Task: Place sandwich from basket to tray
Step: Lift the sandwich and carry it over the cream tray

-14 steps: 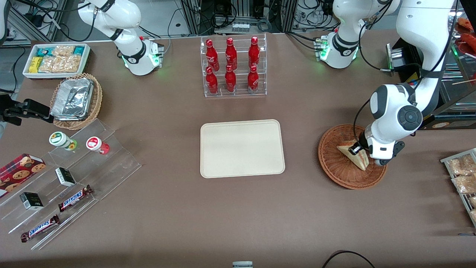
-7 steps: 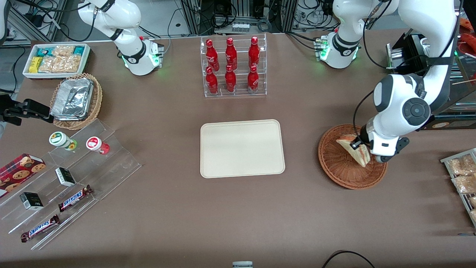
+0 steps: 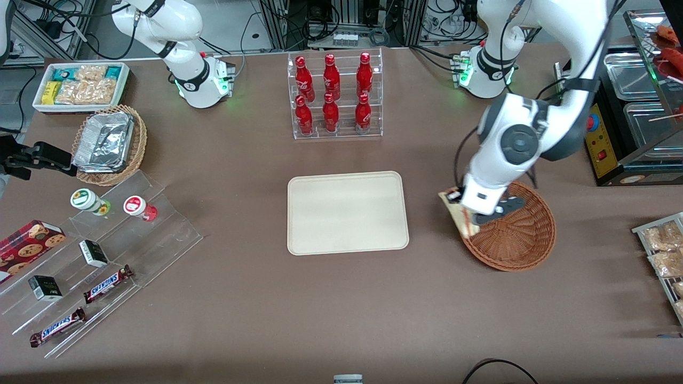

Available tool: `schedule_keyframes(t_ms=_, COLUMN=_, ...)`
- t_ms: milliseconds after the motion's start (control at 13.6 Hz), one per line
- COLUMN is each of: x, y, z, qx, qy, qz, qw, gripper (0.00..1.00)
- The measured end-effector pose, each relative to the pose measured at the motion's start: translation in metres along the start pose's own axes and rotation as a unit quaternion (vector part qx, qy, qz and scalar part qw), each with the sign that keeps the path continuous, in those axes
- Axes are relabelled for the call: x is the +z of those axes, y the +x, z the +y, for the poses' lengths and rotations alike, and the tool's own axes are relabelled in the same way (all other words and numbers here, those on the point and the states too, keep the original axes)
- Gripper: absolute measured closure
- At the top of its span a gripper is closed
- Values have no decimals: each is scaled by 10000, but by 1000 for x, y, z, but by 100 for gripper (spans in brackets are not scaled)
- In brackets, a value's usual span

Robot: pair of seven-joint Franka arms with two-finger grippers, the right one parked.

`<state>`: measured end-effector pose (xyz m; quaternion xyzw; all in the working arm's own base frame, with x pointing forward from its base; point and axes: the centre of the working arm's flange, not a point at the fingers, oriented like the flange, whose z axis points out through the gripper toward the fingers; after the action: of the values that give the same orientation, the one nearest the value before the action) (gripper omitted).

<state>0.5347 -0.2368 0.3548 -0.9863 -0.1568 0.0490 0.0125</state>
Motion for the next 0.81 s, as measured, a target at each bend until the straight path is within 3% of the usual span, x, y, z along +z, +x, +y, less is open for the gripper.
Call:
schedule_keyframes(t_ms=293, x=-5, y=-22, z=81, qx=622, qy=157, qz=-254, qw=9976, gripper=84)
schedule_keyframes(t_ms=807, x=50, y=-49, z=180, qx=1224, qy=191, qz=-464, qw=9912, gripper=84)
